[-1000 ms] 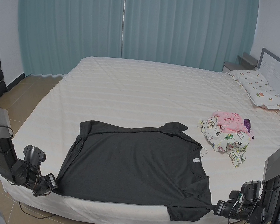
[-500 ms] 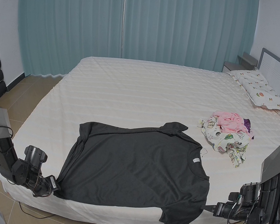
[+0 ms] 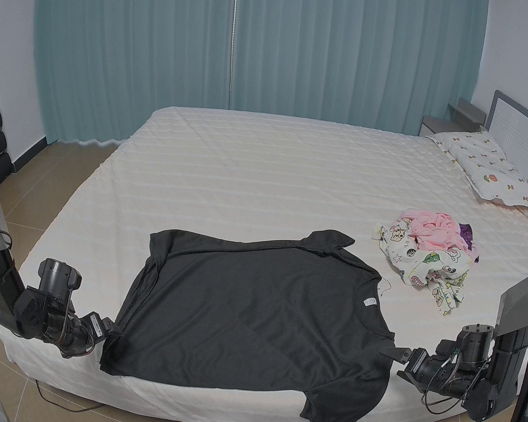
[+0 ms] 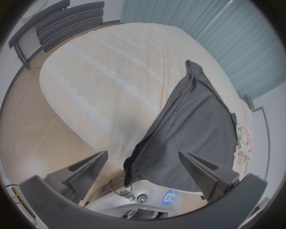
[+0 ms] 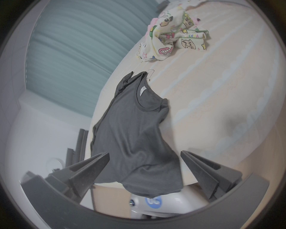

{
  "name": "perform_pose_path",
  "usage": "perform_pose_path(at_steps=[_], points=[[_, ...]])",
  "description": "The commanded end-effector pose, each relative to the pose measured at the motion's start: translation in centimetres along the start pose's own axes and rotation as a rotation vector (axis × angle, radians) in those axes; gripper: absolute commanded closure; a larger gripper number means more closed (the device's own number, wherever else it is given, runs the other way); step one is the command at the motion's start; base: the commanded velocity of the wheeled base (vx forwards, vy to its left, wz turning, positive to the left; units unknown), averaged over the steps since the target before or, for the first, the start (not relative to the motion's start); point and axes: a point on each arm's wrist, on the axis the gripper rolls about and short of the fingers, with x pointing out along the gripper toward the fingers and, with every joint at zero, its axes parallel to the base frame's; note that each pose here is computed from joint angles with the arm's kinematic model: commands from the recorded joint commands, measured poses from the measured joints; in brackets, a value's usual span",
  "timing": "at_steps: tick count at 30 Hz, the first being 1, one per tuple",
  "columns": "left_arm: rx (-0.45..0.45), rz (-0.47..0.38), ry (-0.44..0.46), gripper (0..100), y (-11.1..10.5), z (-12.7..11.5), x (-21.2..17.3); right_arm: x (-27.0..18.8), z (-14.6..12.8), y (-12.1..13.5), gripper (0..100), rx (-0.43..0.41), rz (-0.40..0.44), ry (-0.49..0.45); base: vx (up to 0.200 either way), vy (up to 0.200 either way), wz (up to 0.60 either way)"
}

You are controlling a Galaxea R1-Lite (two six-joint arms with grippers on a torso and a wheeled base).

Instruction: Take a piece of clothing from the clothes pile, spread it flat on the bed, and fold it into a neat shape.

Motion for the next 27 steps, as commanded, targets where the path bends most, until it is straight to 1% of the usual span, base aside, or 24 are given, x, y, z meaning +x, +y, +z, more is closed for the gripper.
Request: perform_pose_path(at_steps=[1, 9, 14, 24, 27], points=[[-0.059, -0.046, -0.055, 0, -0.1, 1.9, -0.5, 0.5, 0.3, 1.5, 0, 0.002, 0.069, -0.017, 0.2, 0.0, 0.0], [-0.07, -0.04, -0.04, 0, 0.0, 2.0, 0.2, 0.9, -0.1, 0.9, 0, 0.022, 0.045, 0.002, 0.2, 0.0, 0.0], [-0.081, -0.032, -0.033, 0, 0.0, 2.1, 0.8, 1.1, -0.5, 0.5, 0, 0.025, 0.027, 0.02, 0.0, 0.0, 0.0], [-0.085, -0.033, -0.035, 0, 0.0, 2.0, 0.7, 1.1, -0.8, 0.6, 0, 0.021, 0.026, 0.028, 0.0, 0.0, 0.0], [-0.085, -0.03, -0.029, 0, 0.1, 1.9, 0.6, 1.1, -0.8, 0.6, 0, 0.021, 0.025, 0.03, 0.0, 0.2, 0.0]])
